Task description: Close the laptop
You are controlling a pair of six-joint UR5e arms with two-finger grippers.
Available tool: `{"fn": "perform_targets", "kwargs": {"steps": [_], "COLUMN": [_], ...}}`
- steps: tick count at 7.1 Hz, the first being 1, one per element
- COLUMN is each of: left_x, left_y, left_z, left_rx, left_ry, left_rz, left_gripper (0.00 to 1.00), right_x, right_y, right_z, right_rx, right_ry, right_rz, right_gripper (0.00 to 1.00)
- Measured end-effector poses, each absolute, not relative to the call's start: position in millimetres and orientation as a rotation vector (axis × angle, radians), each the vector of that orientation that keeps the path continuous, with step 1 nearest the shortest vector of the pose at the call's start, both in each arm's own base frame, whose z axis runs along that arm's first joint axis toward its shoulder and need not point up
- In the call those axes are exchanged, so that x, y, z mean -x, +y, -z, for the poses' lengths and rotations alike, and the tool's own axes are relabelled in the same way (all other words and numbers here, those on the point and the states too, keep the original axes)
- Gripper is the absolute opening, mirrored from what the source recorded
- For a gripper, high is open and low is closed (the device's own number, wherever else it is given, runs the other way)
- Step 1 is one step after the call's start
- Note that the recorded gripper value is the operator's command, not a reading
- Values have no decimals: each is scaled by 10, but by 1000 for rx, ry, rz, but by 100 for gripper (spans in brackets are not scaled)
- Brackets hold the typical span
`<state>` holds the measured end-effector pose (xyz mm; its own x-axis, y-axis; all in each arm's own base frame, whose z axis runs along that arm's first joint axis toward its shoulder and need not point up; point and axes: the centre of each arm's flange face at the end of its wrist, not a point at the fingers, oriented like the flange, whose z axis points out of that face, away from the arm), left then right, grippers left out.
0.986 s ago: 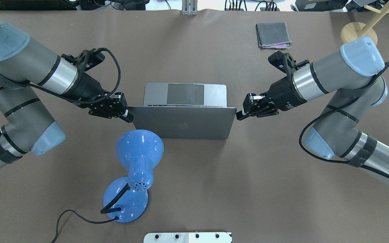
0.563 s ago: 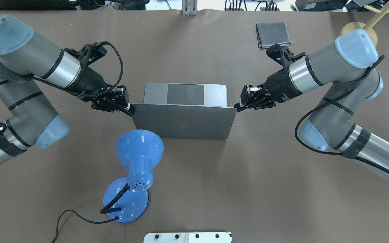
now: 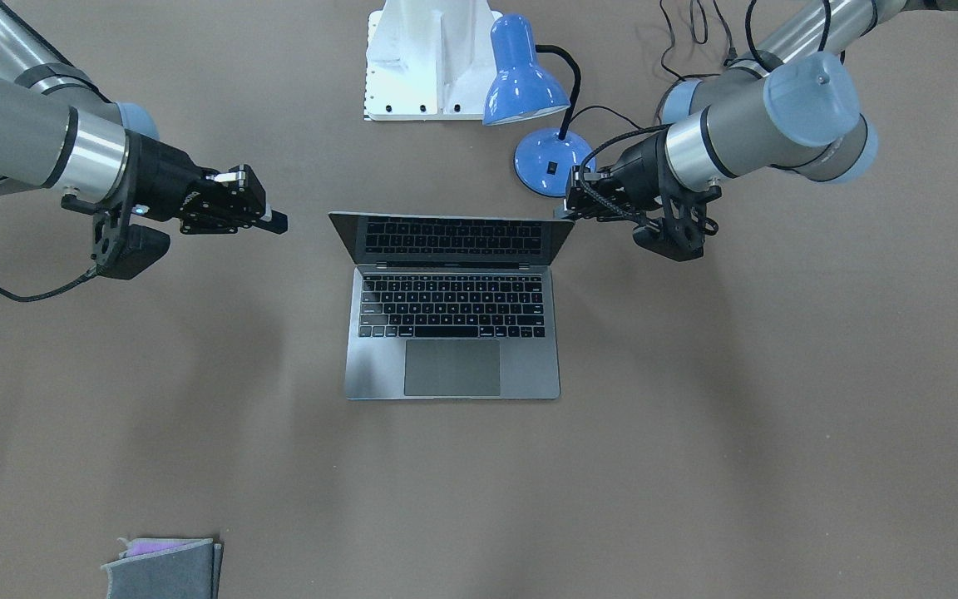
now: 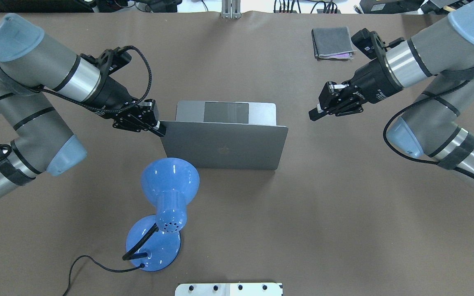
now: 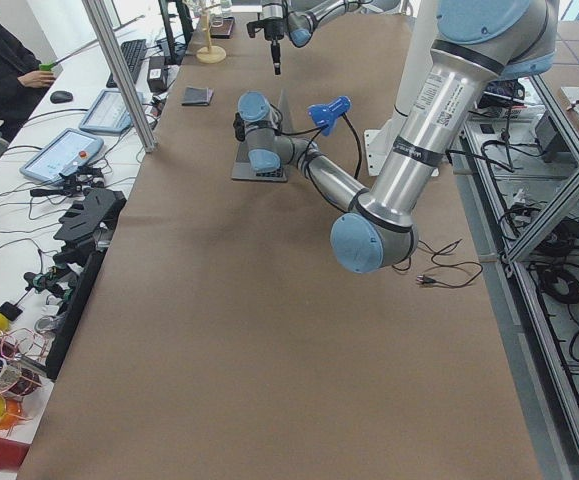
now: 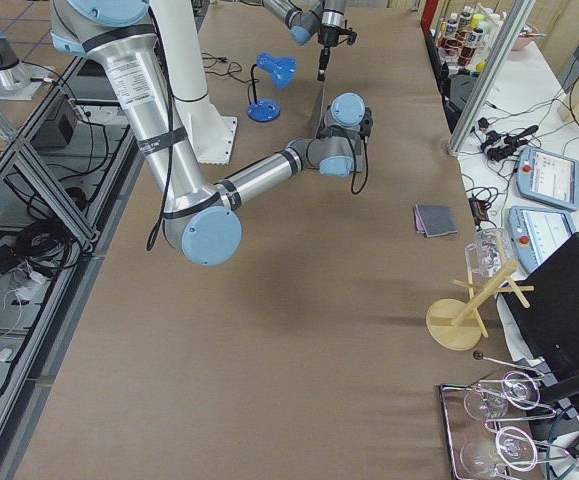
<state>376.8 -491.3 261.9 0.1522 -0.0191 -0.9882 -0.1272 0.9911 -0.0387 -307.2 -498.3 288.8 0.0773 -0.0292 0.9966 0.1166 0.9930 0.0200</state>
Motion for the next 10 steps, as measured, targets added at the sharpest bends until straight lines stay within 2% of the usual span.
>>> {"fn": "perform_targets", "kwargs": {"steps": [3, 6, 10], "left_x": [-3796, -3803, -3798], "left_y": [-5004, -5036, -5065], "left_z": [-2661, -2681, -2697], "left_rx": [127, 129, 129], "left_ry": [1407, 1404, 1401], "left_rz": [-65, -59, -53], "left_gripper": [0, 0, 0], "right_x": [3263, 4004, 4257], "right_y": [-4564, -4133, -4334], "right_z": [-2614, -2417, -2235], "right_rx": [122, 118, 66], "right_ry": [-1524, -1525, -1448], "right_rz": [190, 146, 39], "right_gripper": [0, 0, 0]}}
